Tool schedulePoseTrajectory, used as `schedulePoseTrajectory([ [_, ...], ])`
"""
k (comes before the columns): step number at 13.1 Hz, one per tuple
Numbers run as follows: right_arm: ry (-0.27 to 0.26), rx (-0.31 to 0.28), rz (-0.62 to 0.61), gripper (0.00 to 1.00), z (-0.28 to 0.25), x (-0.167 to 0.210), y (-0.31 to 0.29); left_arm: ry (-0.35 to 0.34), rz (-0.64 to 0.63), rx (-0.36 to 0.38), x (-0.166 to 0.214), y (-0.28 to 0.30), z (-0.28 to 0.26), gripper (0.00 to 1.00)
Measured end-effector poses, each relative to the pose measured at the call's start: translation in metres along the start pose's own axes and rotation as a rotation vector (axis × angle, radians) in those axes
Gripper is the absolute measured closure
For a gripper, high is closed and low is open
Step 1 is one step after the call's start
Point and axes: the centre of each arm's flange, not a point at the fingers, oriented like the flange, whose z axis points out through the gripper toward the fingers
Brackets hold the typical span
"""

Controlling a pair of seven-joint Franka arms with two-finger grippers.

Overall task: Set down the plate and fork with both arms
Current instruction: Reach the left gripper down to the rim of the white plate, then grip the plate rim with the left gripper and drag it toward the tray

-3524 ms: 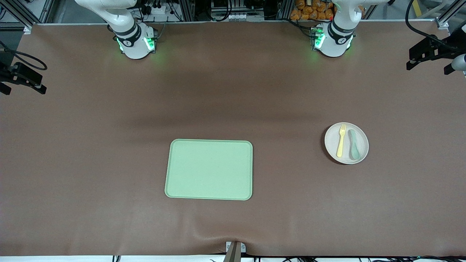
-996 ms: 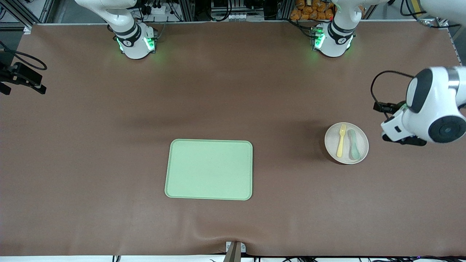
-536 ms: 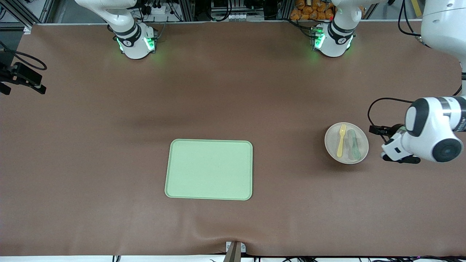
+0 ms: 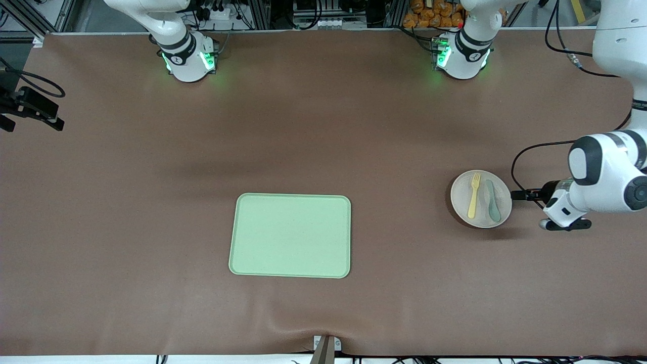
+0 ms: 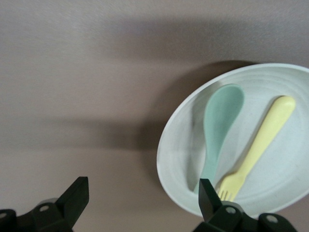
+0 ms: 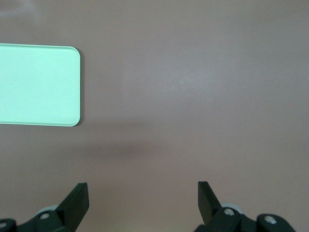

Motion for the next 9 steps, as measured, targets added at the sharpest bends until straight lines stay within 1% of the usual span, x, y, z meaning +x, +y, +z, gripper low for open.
schedulePoseTrajectory([
  [3, 0.000, 0.000, 0.000, 0.00, 0.000, 0.000, 0.000, 0.000, 0.000, -0.006, 0.001, 0.001, 0.026, 0.00],
  [9, 0.000, 0.001, 0.000, 0.00, 0.000, 0.000, 0.000, -0.010, 0.000, -0.011, 0.005, 0.000, 0.050, 0.00],
])
